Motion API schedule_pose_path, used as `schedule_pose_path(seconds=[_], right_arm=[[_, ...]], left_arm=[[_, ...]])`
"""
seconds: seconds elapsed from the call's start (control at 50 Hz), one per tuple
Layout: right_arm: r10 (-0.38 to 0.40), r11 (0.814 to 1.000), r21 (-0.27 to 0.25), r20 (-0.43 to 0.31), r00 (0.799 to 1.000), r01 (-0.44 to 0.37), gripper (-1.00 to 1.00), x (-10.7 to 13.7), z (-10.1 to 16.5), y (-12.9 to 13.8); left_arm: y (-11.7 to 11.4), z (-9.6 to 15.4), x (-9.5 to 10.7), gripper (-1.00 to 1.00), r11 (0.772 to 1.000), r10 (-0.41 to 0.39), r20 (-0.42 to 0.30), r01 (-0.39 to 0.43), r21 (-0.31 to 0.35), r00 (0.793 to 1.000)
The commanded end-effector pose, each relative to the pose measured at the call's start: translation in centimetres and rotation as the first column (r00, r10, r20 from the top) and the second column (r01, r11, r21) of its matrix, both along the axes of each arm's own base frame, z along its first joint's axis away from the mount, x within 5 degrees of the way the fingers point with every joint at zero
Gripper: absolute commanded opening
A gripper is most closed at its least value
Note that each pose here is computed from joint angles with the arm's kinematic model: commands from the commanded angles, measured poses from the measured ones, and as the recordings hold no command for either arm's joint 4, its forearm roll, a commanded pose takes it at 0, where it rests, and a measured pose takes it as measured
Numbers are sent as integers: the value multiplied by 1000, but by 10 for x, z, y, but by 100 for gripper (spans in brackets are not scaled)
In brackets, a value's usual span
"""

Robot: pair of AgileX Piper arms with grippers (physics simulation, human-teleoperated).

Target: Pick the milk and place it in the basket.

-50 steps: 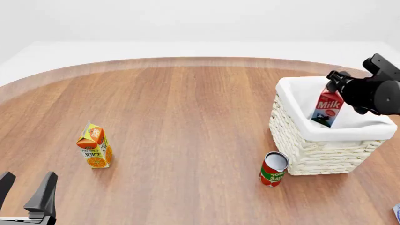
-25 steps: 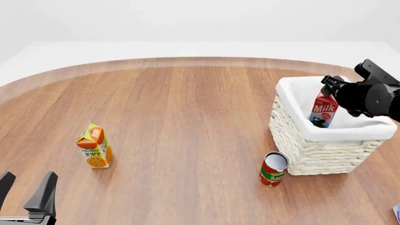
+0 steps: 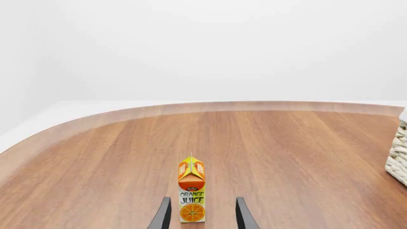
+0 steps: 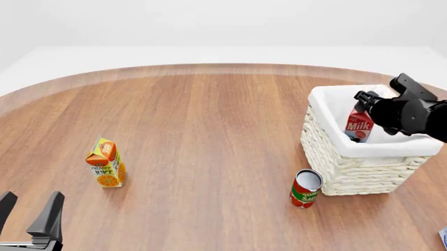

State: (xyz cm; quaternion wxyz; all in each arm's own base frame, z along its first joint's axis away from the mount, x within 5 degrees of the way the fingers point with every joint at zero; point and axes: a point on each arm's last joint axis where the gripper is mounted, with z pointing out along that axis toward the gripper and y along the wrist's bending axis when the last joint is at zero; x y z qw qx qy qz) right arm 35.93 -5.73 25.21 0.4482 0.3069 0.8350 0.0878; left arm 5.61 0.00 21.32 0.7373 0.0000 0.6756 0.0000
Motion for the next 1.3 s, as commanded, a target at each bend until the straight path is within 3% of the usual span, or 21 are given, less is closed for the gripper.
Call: schedule_pose_path(seconds=[0.02, 0.38, 0.4, 1.02, 1.3], right_arm=[[-8, 1000, 7, 24, 1000, 8, -100, 4, 1, -1], [-33, 999, 24, 13, 999, 32, -100, -1, -7, -5], [-30, 999, 29, 14, 999, 30, 100, 0, -7, -3], [-13, 999, 35, 54, 998, 12, 100, -8, 14, 7], [23, 999, 44, 122, 992, -29, 100, -20, 49, 25]], left_arm=[[0, 0, 0, 100, 1000, 0, 0, 0, 0, 1000], [0, 0, 0, 100, 1000, 0, 0, 0, 0, 1000], [0, 0, 0, 100, 1000, 0, 0, 0, 0, 1000], [0, 0, 0, 100, 1000, 0, 0, 0, 0, 1000], [0, 0, 0, 100, 1000, 0, 0, 0, 0, 1000]])
